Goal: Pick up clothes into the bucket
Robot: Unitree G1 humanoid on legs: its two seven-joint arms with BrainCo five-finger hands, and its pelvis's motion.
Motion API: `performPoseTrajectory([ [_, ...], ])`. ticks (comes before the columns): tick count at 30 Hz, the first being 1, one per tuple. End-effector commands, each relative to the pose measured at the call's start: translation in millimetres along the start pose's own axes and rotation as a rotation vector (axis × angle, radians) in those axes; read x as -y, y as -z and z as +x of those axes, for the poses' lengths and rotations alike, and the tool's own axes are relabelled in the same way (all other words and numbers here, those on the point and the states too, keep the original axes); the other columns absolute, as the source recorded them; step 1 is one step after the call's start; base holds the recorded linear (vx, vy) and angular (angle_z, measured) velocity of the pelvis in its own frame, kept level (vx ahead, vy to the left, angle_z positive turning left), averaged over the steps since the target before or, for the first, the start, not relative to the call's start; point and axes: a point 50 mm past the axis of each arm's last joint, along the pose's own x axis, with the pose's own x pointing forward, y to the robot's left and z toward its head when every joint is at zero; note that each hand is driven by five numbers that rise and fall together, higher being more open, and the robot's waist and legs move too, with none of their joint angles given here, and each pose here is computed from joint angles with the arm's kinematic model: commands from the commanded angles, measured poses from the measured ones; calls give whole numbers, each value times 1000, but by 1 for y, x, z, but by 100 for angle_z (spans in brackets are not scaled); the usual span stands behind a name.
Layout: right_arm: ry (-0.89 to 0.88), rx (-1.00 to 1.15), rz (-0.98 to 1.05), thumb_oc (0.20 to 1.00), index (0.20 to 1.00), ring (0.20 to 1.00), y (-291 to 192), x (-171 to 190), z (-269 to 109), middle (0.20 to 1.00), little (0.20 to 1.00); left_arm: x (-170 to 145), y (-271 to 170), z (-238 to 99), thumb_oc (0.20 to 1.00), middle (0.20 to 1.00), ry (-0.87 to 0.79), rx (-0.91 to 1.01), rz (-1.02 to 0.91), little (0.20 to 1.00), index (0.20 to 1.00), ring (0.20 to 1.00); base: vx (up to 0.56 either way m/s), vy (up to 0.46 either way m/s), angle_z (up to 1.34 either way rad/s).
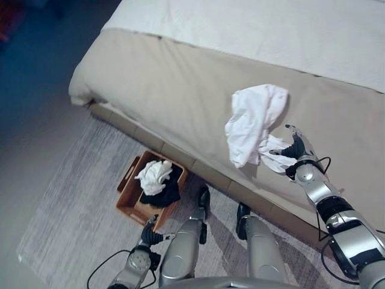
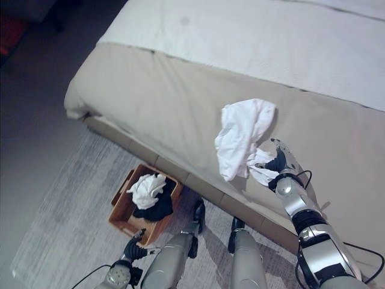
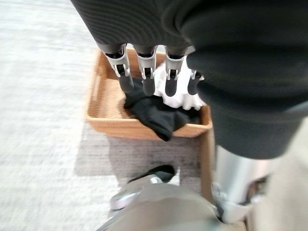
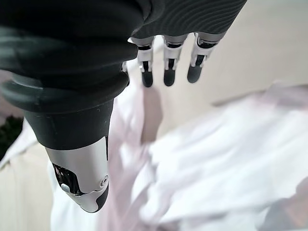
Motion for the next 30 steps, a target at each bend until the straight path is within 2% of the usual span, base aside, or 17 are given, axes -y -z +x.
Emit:
performPoseTrajectory([
  [1, 142, 60, 103, 1000, 1000, 1000, -32, 30, 20, 1000, 1000, -17, -9, 5, 1000, 1000, -83, 35, -21, 1000, 1000, 1000, -48, -10, 26],
  [9, 317, 9, 278, 1000, 1000, 1000, -63, 73, 46, 1000, 1000, -25, -33, 15, 1000, 1000, -149, 98, -69, 1000, 1000, 1000, -23, -32, 36],
  [17, 298, -134, 249, 1000, 1000, 1000, -49, 85, 53, 1000, 1000, -33, -55, 19, 1000, 1000, -159, 182, -50, 1000, 1000, 1000, 29, -56, 25],
  [18, 295, -152, 228, 787, 787, 787, -46, 90, 53, 787, 787, -34, -55, 19, 1000, 1000, -161, 184, -50, 1000, 1000, 1000, -14, -48, 21],
  [19, 281, -169, 207, 473, 473, 473, -42, 92, 53, 473, 473, -37, -58, 19, 1000, 1000, -160, 200, -44, 1000, 1000, 1000, -13, -31, 18],
  [20, 277, -176, 193, 200, 200, 200, -41, 96, 54, 200, 200, -39, -59, 19, 1000, 1000, -162, 203, -39, 1000, 1000, 1000, -11, -32, 13],
  [23, 243, -190, 217, 200, 200, 200, -37, 97, 53, 200, 200, -41, -62, 20, 1000, 1000, -147, 215, -37, 1000, 1000, 1000, -3, -9, 8],
  [30, 287, -125, 196, 200, 200, 200, -47, 112, 56, 200, 200, -43, -58, 21, 1000, 1000, -155, 186, -49, 1000, 1000, 1000, -2, 6, 2],
])
